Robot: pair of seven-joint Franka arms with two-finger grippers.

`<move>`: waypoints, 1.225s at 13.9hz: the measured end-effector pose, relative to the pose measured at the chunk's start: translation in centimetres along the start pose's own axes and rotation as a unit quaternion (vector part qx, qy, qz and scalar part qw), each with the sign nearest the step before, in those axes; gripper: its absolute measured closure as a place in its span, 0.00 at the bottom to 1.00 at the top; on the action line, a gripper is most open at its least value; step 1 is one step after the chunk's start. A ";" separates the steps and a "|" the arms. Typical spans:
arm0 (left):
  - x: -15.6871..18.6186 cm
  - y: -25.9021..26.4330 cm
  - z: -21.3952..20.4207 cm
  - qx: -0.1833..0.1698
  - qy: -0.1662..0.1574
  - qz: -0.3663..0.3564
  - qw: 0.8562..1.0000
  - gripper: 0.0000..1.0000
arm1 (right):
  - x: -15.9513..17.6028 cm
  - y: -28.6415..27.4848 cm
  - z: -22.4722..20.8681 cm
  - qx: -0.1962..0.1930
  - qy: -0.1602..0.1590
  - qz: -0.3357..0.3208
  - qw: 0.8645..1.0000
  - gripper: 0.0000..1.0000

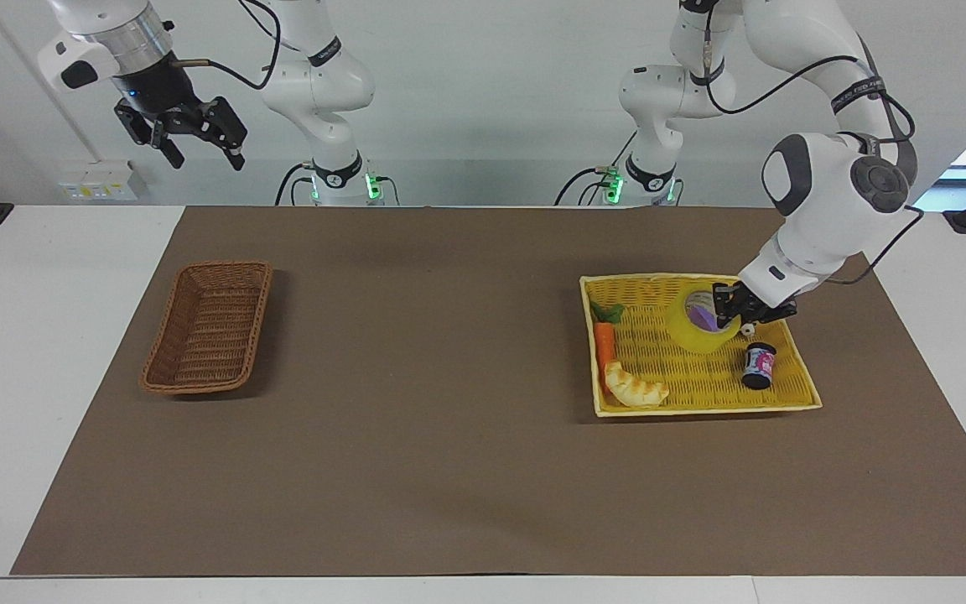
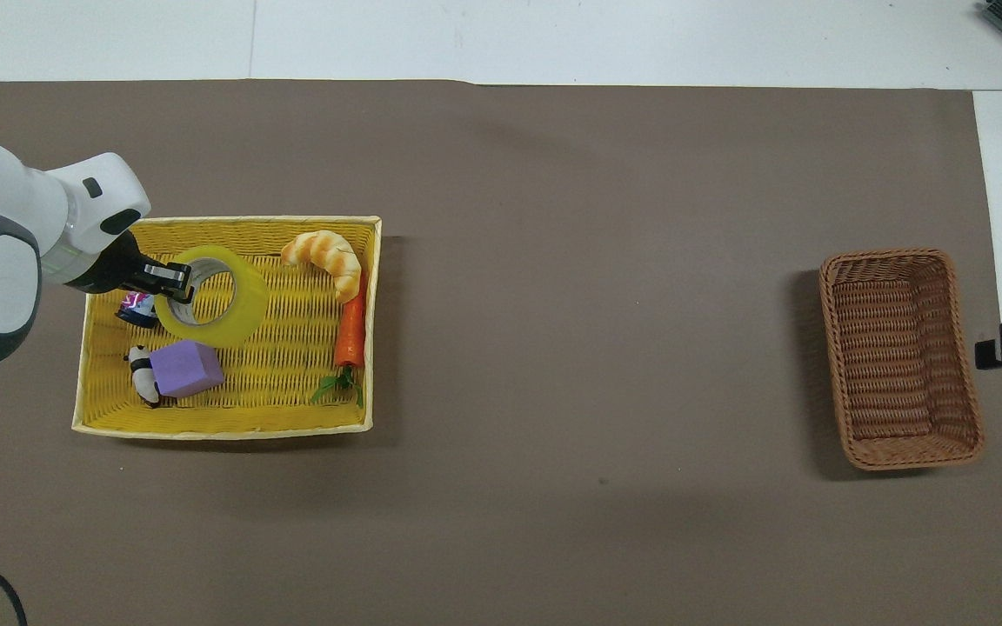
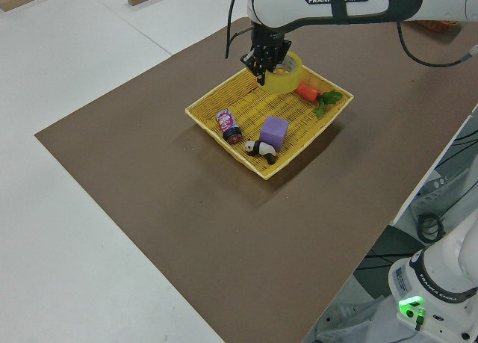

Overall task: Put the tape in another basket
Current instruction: 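Close the left gripper on the tape roll's rim and lift it, then carry the tape with the left gripper while the right gripper approaches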

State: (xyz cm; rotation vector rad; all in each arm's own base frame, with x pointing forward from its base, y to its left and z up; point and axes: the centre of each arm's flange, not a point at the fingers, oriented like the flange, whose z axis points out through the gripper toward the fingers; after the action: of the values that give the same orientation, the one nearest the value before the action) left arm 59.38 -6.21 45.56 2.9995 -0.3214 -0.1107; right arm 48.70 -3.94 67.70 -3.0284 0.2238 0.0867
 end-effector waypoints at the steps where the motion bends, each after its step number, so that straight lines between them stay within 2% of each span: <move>1: -0.1 0.9 -0.6 -0.008 0.000 -0.008 1.000 0.78 | -0.2 -0.2 0.1 0.011 -0.002 -0.002 1.000 0.00; 7: -0.6 13.5 -2.3 -0.030 -0.011 -0.056 0.998 0.78 | -0.1 -2.5 0.8 0.107 -0.007 -0.016 0.994 0.00; 10: -1.3 19.6 -2.1 -0.047 -0.011 -0.077 0.996 0.78 | 0.1 -7.1 3.0 0.118 -0.017 -0.041 0.992 0.00; 14: -2.6 26.3 -1.7 -0.058 -0.004 -0.092 0.994 0.78 | 1.5 -7.8 8.1 0.129 -0.034 -0.027 0.991 0.00; 17: -4.0 30.7 -1.6 -0.071 0.001 -0.098 0.993 0.78 | 2.4 -9.7 12.0 0.165 -0.057 -0.021 0.984 0.00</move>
State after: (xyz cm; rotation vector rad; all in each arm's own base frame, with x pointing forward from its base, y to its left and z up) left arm 49.30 -34.93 51.37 2.8807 -0.0154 -0.1426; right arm 51.89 6.55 56.57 -2.6861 0.1486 0.1973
